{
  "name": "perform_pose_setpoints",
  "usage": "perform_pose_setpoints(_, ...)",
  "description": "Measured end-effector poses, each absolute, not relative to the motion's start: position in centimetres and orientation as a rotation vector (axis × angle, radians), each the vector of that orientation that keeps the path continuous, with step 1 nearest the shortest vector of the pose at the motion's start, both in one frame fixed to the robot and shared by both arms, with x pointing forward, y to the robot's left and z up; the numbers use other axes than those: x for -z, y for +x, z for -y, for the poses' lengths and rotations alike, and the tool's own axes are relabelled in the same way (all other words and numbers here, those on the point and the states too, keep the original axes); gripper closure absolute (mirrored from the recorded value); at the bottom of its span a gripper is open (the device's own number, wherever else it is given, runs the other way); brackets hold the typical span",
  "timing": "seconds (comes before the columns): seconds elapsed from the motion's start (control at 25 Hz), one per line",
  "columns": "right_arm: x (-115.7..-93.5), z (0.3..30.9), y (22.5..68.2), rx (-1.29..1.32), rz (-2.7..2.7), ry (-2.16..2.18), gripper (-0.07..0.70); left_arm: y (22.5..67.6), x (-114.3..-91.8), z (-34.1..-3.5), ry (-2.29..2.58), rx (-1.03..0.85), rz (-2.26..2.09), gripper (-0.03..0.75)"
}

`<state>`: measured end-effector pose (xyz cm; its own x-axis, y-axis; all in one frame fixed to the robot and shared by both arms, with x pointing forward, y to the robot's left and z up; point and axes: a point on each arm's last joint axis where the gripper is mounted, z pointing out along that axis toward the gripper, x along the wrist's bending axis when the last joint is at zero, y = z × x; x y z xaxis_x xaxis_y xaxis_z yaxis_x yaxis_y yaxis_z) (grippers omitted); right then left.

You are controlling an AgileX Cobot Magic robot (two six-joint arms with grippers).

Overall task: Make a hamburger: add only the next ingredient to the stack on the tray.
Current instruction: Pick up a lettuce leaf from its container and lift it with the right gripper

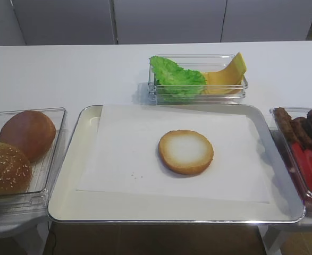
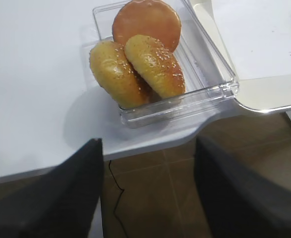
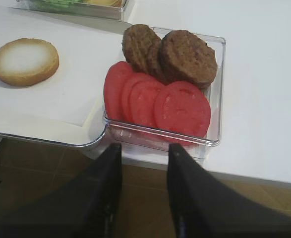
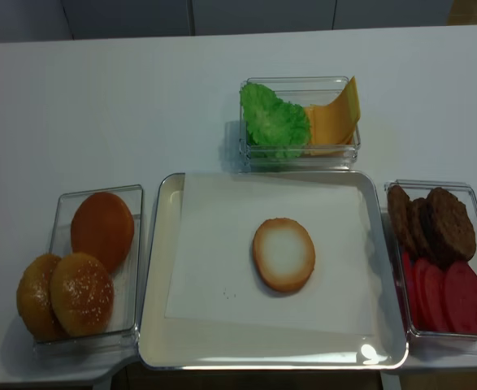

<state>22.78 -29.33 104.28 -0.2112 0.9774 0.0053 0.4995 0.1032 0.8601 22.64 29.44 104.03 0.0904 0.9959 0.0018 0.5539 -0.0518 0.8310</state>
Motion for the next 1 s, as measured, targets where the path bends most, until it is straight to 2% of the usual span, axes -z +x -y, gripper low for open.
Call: perform_pose_setpoints(1.0, -104.28, 29.33, 22.78, -1.025, -1.781, 1.451, 0.388, 22.64, -104.03, -29.44, 1.69, -0.825, -1.542, 0.287)
